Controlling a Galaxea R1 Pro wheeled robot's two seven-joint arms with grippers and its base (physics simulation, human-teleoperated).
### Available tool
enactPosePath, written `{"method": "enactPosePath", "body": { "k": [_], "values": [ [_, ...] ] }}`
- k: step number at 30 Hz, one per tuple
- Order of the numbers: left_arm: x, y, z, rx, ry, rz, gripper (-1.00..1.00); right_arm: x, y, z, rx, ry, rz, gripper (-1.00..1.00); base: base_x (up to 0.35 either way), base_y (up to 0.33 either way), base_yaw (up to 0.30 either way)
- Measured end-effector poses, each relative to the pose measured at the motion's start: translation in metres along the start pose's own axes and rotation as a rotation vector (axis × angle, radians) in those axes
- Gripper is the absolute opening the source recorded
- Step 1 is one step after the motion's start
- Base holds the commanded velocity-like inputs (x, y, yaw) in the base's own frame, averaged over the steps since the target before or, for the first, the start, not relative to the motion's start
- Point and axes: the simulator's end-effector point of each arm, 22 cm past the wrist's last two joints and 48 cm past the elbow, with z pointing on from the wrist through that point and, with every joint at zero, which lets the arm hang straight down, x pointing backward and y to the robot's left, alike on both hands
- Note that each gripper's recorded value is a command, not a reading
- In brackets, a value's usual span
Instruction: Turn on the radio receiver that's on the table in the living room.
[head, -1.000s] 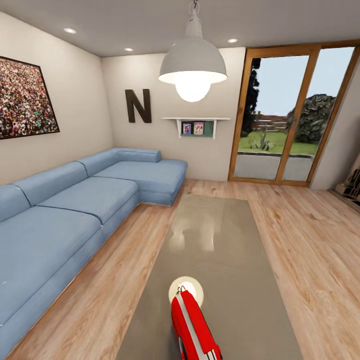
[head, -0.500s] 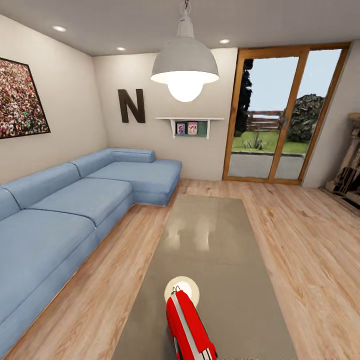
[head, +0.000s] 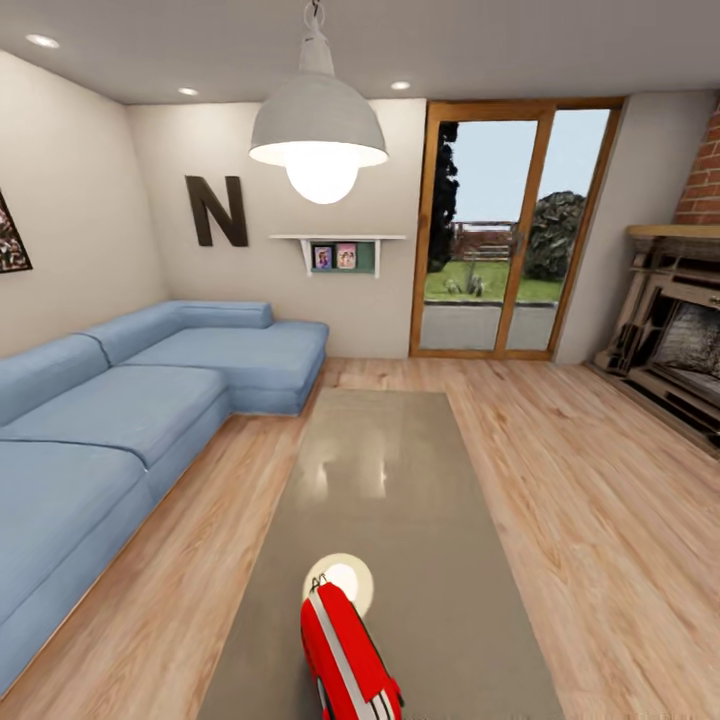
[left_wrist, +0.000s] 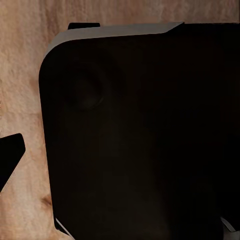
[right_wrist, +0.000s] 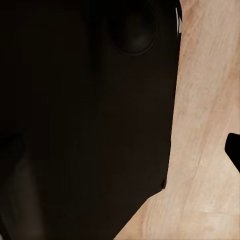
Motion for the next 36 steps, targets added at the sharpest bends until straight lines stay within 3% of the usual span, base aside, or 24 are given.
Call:
{"method": "enactPosePath", "body": {
  "k": [6,15,36],
  "values": [
    [0.0000,-0.0026,0.0000,0.003,0.000,0.000,1.00,0.0000,0.0000,0.0000,0.000,0.000,0.000,1.00,0.000,0.000,-0.163],
    [0.0011,-0.0055,0.0000,0.007,0.005,-0.002,1.00,0.0003,-0.0011,0.0000,0.001,0.002,0.000,1.00,0.000,0.135,-0.002],
    [0.0011,-0.0043,0.0000,0.005,0.002,-0.009,1.00,0.0003,-0.0012,0.0000,0.002,0.001,0.000,1.00,0.000,0.004,0.000]
  ]
}}
